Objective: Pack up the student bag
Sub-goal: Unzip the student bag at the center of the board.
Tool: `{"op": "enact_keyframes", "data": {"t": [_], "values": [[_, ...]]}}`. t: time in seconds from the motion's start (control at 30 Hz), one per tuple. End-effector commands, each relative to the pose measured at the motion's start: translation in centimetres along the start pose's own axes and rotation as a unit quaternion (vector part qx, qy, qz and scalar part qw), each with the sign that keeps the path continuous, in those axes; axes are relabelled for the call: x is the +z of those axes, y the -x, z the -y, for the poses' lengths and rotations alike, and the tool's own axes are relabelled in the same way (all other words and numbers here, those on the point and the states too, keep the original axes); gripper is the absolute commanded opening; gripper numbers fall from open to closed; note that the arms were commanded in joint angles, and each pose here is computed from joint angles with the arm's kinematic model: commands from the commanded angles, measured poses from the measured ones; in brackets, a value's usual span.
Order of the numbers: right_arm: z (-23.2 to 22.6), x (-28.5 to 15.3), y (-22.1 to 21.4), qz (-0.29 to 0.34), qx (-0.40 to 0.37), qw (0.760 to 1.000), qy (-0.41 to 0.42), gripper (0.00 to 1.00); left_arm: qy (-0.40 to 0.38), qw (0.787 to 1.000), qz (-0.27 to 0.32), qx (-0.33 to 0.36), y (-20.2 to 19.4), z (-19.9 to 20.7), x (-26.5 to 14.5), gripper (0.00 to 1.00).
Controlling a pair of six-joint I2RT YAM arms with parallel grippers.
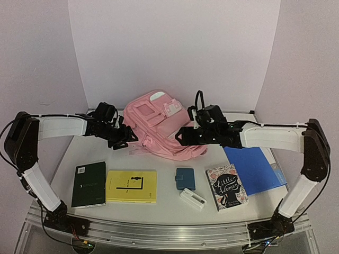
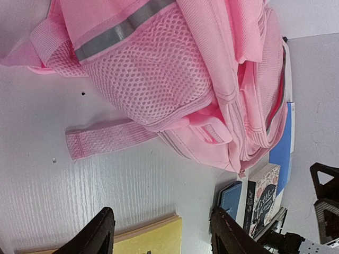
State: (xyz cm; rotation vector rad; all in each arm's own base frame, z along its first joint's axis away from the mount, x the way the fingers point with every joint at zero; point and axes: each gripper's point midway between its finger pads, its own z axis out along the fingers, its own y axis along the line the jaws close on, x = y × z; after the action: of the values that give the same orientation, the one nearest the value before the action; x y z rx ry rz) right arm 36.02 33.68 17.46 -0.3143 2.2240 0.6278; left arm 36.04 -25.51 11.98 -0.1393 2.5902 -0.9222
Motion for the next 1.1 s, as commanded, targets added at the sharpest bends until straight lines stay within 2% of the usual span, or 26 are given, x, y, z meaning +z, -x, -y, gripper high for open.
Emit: {"op": "enact_keyframes", "data": {"t": [0.0,0.13,0.27,0.43,0.5,0.6,0.77,0.9,1.07], "values": [[-1.3,3.2,-1.6,-0.025,-0.054,0.998,-0.033,0.68,-0.056,0.998,0.009,-0.01,0.5,2.0,0.5,0.58],[-2.9,6.4,-3.1,-0.044,-0.088,0.994,-0.04,0.66,-0.07,0.997,0.0,0.012,0.6,2.4,1.7,0.51],[-3.2,8.8,-3.8,-0.051,-0.112,0.99,-0.064,0.59,-0.059,0.997,-0.009,0.045,0.6,2.3,2.3,0.46],[-3.1,11.0,-5.0,-0.062,-0.136,0.985,-0.082,0.58,-0.034,0.995,-0.018,0.088,0.2,2.1,3.4,0.44],[-3.0,11.8,-5.7,-0.07,-0.143,0.983,-0.088,0.54,-0.023,0.994,-0.022,0.102,0.0,2.2,4.0,0.44],[-2.6,12.2,-6.1,-0.07,-0.149,0.981,-0.103,0.37,0.015,0.991,-0.016,0.133,-0.2,2.3,4.9,0.42],[-2.6,11.0,-5.2,-0.054,-0.133,0.983,-0.112,0.01,0.064,0.984,0.005,0.164,-0.1,2.2,5.7,0.37],[-3.2,9.0,-3.8,-0.037,-0.106,0.989,-0.1,0.0,0.079,0.984,0.025,0.159,0.6,1.9,5.5,0.35],[-4.5,7.2,-2.9,-0.03,-0.079,0.994,-0.067,0.0,0.051,0.984,0.027,0.168,0.7,3.0,5.7,0.35]]}}
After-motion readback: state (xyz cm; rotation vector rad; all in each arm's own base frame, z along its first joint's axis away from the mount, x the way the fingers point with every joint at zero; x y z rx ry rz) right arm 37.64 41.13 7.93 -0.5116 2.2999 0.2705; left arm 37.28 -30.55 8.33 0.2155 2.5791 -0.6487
